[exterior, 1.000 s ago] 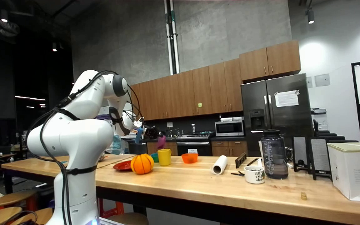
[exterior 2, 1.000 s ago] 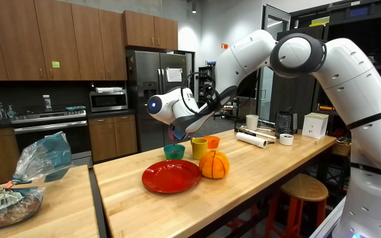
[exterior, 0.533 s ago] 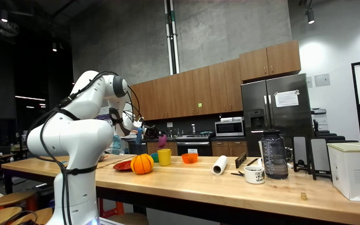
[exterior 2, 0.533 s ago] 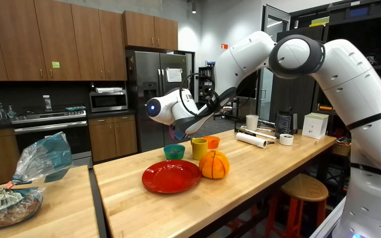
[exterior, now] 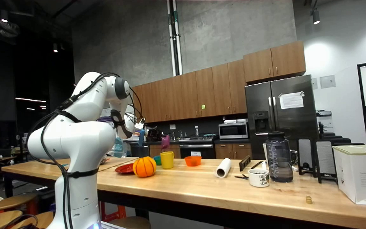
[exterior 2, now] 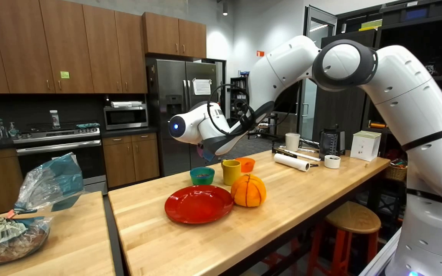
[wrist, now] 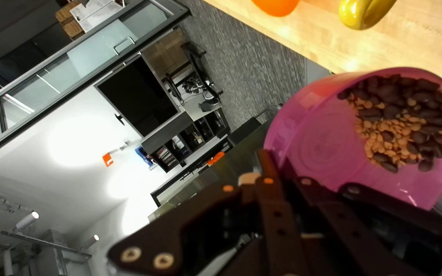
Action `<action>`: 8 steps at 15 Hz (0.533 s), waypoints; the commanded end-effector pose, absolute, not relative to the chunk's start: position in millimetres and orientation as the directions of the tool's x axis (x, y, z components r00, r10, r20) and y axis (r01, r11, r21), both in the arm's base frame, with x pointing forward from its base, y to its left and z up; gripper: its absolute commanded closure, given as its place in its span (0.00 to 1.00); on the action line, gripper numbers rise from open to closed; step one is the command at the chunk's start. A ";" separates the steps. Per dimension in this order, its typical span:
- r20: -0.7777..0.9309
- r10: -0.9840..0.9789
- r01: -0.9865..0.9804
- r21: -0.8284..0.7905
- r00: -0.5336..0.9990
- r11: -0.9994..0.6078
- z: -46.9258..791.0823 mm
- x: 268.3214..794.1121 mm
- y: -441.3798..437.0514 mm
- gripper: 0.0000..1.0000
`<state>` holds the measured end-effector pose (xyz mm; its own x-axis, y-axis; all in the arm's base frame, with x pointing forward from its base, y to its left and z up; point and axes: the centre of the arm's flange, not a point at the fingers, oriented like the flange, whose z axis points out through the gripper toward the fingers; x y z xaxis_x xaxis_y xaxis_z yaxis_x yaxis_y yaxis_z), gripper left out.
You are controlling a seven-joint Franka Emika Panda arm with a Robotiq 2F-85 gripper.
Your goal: Pour the contents in the purple bowl into the blue bowl.
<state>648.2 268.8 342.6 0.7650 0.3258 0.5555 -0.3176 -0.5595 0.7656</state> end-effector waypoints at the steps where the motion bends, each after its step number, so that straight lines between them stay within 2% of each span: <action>1: 0.566 0.340 -0.341 0.773 0.751 -0.535 346.5 652.8 267.9 0.99; 8: 0.560 0.374 -0.347 0.793 0.739 -0.501 348.2 653.9 267.7 0.99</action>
